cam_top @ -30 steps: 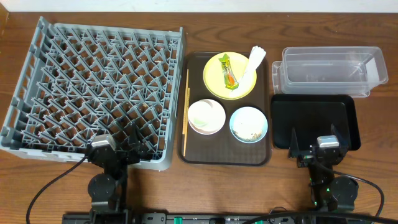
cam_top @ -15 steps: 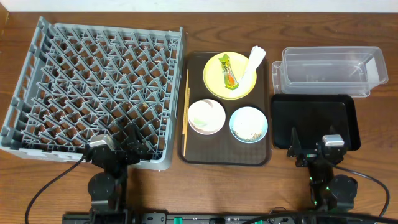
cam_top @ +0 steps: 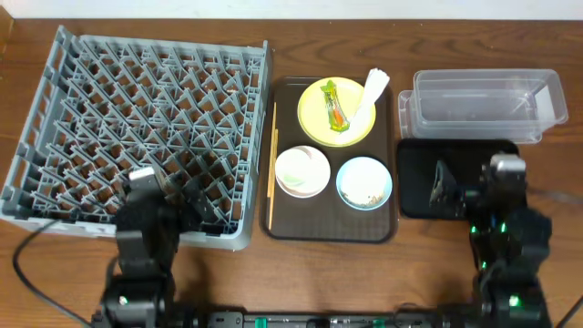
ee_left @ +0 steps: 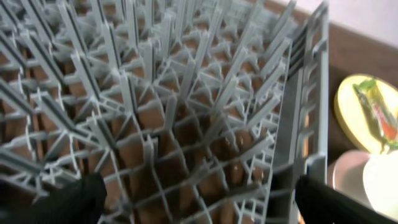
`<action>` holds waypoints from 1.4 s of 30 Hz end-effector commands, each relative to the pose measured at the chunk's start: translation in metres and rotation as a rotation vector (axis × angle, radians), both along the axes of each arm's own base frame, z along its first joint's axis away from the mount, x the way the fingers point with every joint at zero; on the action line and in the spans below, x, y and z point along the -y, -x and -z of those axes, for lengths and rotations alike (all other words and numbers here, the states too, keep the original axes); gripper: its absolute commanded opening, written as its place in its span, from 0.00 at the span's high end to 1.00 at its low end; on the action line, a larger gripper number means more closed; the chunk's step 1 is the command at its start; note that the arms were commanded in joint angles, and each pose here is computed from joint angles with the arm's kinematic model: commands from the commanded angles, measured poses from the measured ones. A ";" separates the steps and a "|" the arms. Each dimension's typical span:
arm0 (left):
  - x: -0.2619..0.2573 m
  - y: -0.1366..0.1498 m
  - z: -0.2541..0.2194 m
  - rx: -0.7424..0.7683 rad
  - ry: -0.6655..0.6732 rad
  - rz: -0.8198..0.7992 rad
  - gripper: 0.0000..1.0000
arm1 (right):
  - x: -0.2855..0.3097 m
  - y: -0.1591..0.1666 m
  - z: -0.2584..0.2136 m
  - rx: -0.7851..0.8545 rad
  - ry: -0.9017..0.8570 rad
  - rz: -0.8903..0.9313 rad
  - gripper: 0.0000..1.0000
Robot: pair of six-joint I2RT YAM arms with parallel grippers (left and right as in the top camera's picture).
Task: Sort waste into correct bins and load items into the dishwasher
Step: 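Reach the right gripper to the yellow plate and grasp the snack wrapper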
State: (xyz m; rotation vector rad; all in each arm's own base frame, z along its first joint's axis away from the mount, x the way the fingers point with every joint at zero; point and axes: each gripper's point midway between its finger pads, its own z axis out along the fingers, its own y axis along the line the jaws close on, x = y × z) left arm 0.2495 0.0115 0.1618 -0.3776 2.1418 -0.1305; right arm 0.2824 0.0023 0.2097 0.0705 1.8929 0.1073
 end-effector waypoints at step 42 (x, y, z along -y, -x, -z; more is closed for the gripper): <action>0.005 -0.002 -0.021 -0.257 0.027 0.014 0.02 | -0.155 -0.156 -0.018 -0.501 0.059 -0.421 0.01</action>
